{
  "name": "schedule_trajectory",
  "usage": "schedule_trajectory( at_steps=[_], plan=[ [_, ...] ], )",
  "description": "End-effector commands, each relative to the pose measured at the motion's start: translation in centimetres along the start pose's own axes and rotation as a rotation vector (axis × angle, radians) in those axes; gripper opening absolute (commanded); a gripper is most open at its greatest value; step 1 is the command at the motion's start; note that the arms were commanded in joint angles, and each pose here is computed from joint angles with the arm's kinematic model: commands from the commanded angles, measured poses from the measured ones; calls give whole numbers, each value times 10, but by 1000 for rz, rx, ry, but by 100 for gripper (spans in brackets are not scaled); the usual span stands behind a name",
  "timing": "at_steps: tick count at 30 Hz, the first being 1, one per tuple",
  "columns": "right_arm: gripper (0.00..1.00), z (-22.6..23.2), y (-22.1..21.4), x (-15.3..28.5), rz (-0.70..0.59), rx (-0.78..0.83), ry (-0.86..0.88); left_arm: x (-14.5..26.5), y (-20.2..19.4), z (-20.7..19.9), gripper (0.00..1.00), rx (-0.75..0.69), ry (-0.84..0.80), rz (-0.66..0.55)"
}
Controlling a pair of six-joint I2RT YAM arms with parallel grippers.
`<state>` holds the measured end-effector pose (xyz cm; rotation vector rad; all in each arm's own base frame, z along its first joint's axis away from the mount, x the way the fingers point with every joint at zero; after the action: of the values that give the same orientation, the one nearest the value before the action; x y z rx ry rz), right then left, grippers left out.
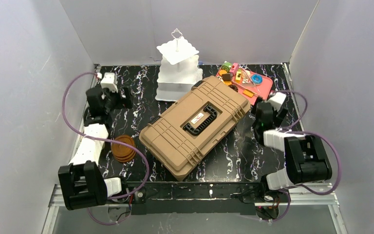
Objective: Serve the afternoon tea
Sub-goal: Move the distractor to the corner of the board.
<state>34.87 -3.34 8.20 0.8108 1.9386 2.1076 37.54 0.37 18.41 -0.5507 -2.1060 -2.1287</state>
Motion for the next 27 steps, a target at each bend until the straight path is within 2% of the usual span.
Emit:
schedule_trajectory(
  at_steps=[1,3,5,9,11,13,15,16,18,20,22,27],
  plan=[
    [100,-24,33,4,134,-66,-267,49,-7,-26,99,-11,-163,288],
    [100,-19,42,6,153,-137,-275,68,3,-31,99,-46,-227,326],
    [100,-4,56,9,148,-191,-178,89,7,-38,93,-94,-310,362],
    [100,13,77,13,148,-188,-62,140,-3,-57,81,-325,-517,439],
    [100,18,84,11,182,-159,-59,167,-11,-65,70,-424,-599,466],
    [100,24,88,9,216,-150,-49,193,-17,-76,54,-508,-685,477],
    [100,29,91,8,239,-148,-38,218,-21,-89,34,-573,-766,454],
    [96,32,92,8,246,-151,-25,227,-23,-94,25,-594,-790,436],
    [95,37,94,8,254,-156,-4,246,-32,-104,13,-661,-854,410],
    [94,41,94,8,269,-148,20,269,-46,-118,8,-729,-961,384],
    [94,46,93,8,290,-139,39,277,-54,-126,1,-775,-984,328],
    [93,56,91,7,320,-141,81,289,-78,-146,1,-933,-1048,152]
  ],
)
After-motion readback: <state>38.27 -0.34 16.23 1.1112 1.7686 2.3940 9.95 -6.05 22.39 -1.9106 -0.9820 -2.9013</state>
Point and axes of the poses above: each gripper's point midway between its finger pads, its own x axis back along the fingers, its own z axis along the line the jaws close on, y = z × x, the point moved 2 cm from there along x, back along the fingers, and after that the axes turned 4 degrees about -x, right-handed, at the moved point
